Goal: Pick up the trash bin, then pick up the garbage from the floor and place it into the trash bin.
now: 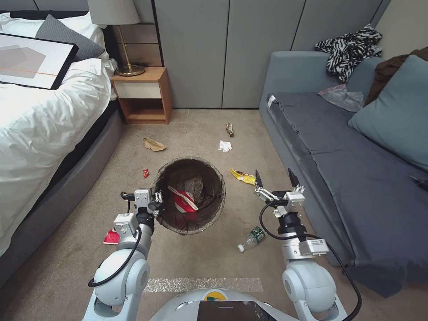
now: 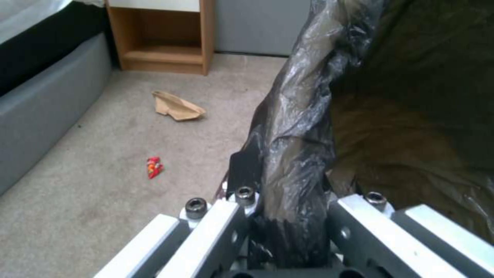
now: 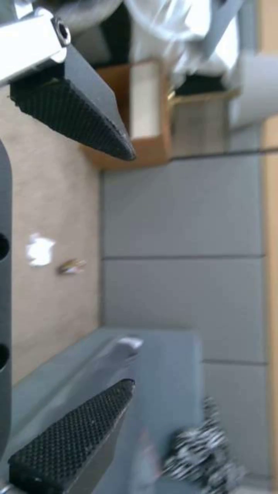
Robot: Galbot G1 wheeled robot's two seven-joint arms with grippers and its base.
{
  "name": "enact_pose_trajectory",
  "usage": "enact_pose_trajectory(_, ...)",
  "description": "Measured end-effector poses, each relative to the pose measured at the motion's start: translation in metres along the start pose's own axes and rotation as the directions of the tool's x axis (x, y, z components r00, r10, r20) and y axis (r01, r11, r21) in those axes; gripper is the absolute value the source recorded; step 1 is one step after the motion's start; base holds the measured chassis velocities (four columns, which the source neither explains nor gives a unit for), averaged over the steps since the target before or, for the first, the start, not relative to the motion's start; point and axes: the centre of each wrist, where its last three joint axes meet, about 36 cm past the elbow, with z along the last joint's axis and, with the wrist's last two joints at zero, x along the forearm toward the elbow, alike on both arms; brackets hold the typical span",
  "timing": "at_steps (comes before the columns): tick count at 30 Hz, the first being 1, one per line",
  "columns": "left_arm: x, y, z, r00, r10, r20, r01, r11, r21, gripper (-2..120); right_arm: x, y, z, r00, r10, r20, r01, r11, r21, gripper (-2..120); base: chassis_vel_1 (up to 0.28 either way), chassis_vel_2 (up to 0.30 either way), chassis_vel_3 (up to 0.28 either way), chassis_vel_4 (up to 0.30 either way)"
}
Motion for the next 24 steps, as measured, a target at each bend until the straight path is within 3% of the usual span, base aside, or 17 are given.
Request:
enact_pose_trajectory(5, -0.001, 0.002, -0.001, 1.000, -0.008, 0.005, 0.008, 1.000, -0.002, 3, 0.004, 0.009, -0.006, 0.991, 0.079, -0.107, -0.079, 0.997, 0.009, 100, 0.000, 0.000, 0.000, 0.000)
enact_pose_trajectory(7, -0.001, 0.003, -0.001, 1.000, -0.012, 0.008, 0.012, 1.000, -0.002, 2, 0.008, 0.013, -0.008, 0.966, 0.122, -0.227, -0.122, 0.992, 0.015, 100, 0.000, 0.000, 0.000, 0.000)
enact_pose_trajectory(8, -0.001, 0.003, -0.001, 1.000, -0.011, 0.009, 0.011, 1.000, -0.002, 2, 0.011, 0.015, -0.011, 0.927, 0.146, -0.345, -0.153, 0.988, 0.008, 100, 0.000, 0.000, 0.000, 0.000)
enact_pose_trajectory(9, -0.001, 0.003, -0.001, 1.000, -0.011, 0.009, 0.011, 1.000, -0.002, 2, 0.011, 0.015, -0.011, 0.927, 0.146, -0.345, -0.153, 0.988, 0.008, 100, 0.000, 0.000, 0.000, 0.000)
enact_pose_trajectory(11, -0.001, 0.003, -0.001, 1.000, -0.008, 0.010, 0.008, 1.000, -0.002, 3, 0.015, 0.016, -0.014, 0.839, 0.153, -0.522, -0.172, 0.985, 0.012, 100, 0.000, 0.000, 0.000, 0.000)
enact_pose_trajectory(12, -0.001, 0.003, -0.001, 1.000, -0.008, 0.010, 0.008, 1.000, -0.002, 3, 0.015, 0.016, -0.014, 0.839, 0.153, -0.522, -0.172, 0.985, 0.012, 100, 0.000, 0.000, 0.000, 0.000)
enact_pose_trajectory(14, -0.001, 0.002, -0.001, 1.000, -0.005, 0.008, 0.005, 1.000, -0.002, 3, 0.015, 0.016, -0.014, 0.778, 0.136, -0.614, -0.180, 0.984, -0.011, 100, 0.000, 0.000, 0.000, 0.000)
enact_pose_trajectory(15, -0.002, 0.002, 0.000, 1.000, -0.003, 0.007, 0.003, 1.000, -0.003, 3, 0.015, 0.015, -0.014, 0.725, 0.110, -0.679, -0.194, 0.980, -0.049, 100, 0.000, 0.000, 0.000, 0.000)
enact_pose_trajectory(16, -0.002, 0.002, 0.000, 1.000, -0.003, 0.007, 0.003, 1.000, -0.003, 3, 0.015, 0.015, -0.014, 0.725, 0.110, -0.679, -0.194, 0.980, -0.049, 100, 0.000, 0.000, 0.000, 0.000)
enact_pose_trajectory(17, -0.002, 0.001, 0.000, 1.000, 0.000, 0.007, 0.000, 1.000, -0.002, 3, 0.014, 0.015, -0.013, 0.671, 0.080, -0.737, -0.210, 0.974, -0.086, 100, 0.000, 0.000, 0.000, 0.000)
enact_pose_trajectory(19, -0.003, 0.001, 0.000, 1.000, 0.001, 0.008, -0.001, 1.000, -0.003, 3, 0.010, 0.015, -0.011, 0.603, 0.048, -0.796, -0.233, 0.965, -0.118, 100, 0.000, 0.000, 0.000, 0.000)
enact_pose_trajectory(20, -0.003, 0.001, 0.000, 1.000, 0.001, 0.008, -0.001, 1.000, -0.003, 3, 0.010, 0.015, -0.011, 0.603, 0.048, -0.796, -0.233, 0.965, -0.118, 100, 0.000, 0.000, 0.000, 0.000)
enact_pose_trajectory(23, -0.004, 0.001, 0.000, 1.000, 0.004, 0.006, -0.004, 1.000, -0.002, 3, 0.005, 0.014, -0.001, 0.542, 0.030, -0.840, -0.249, 0.960, -0.126, 100, 0.000, 0.000, 0.000, 0.000)
enact_pose_trajectory(24, -0.004, 0.001, 0.000, 1.000, 0.004, 0.006, -0.004, 1.000, -0.002, 3, 0.005, 0.014, -0.001, 0.542, 0.030, -0.840, -0.249, 0.960, -0.126, 100, 0.000, 0.000, 0.000, 0.000)
